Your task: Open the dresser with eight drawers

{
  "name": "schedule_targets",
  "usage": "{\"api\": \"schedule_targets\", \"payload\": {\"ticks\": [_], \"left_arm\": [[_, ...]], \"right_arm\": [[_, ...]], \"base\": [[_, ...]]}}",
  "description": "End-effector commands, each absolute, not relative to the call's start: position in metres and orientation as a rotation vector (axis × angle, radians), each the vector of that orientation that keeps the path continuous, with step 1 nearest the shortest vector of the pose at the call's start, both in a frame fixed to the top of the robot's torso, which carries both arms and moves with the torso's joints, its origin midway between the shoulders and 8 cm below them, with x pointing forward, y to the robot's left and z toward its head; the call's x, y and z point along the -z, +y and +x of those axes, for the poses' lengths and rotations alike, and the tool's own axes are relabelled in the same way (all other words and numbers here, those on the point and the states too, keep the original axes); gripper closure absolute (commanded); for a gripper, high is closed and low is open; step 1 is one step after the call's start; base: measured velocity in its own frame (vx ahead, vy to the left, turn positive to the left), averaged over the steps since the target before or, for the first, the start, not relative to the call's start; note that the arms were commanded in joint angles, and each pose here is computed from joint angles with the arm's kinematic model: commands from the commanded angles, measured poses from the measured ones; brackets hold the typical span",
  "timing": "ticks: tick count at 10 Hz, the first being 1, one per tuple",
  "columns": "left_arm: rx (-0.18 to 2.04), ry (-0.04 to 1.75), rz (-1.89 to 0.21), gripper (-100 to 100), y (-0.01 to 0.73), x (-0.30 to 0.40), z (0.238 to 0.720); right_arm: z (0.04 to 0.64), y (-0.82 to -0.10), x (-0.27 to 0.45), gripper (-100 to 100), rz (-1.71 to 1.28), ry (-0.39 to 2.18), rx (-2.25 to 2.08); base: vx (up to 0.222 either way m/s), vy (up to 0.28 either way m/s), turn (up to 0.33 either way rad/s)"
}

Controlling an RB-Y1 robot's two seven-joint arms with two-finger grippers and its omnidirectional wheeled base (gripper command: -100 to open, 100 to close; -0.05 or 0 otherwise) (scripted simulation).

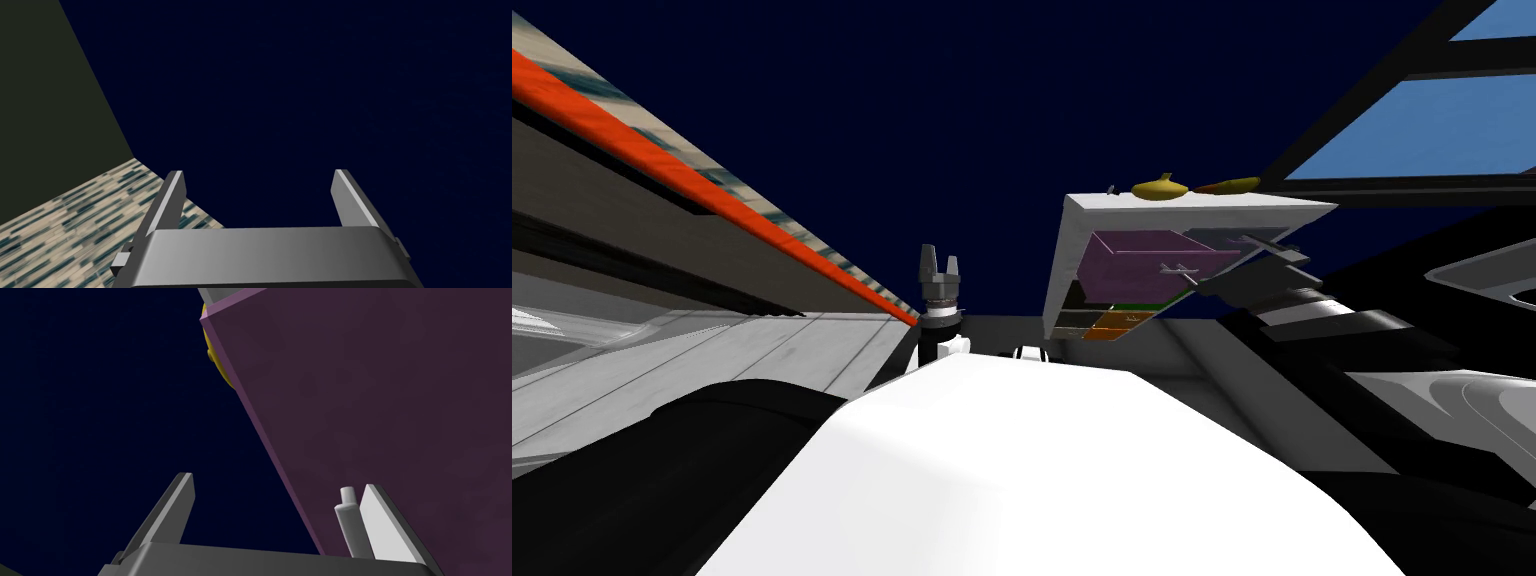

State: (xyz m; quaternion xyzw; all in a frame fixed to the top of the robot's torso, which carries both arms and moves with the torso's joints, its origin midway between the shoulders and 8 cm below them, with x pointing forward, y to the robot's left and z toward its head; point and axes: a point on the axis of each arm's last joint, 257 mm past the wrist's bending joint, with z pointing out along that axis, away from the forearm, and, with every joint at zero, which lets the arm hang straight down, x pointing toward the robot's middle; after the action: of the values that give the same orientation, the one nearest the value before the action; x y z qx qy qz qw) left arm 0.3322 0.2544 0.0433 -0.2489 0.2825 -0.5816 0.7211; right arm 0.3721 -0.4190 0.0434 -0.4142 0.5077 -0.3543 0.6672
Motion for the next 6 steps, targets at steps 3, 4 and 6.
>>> {"api": "schedule_targets", "payload": {"ticks": [3,4,6], "left_arm": [[1.285,0.624,-0.55,0,0.2544,-0.0433,0.3322],[1.285,0.624,-0.55,0,0.2544,-0.0433,0.3322],[1.285,0.624,-0.55,0,0.2544,-0.0433,0.3322]], "right_arm": [[0.3721,-0.4196,-0.0416,0,-0.934,1.153,0.794],[0.3721,-0.4198,-0.0406,0,-0.935,1.155,0.793],[0.372,-0.4201,-0.0392,0,-0.936,1.158,0.792]], "base": [[0.003,0.0,0.001],[0.0,0.0,0.0],[0.0,0.0,0.0]]}}
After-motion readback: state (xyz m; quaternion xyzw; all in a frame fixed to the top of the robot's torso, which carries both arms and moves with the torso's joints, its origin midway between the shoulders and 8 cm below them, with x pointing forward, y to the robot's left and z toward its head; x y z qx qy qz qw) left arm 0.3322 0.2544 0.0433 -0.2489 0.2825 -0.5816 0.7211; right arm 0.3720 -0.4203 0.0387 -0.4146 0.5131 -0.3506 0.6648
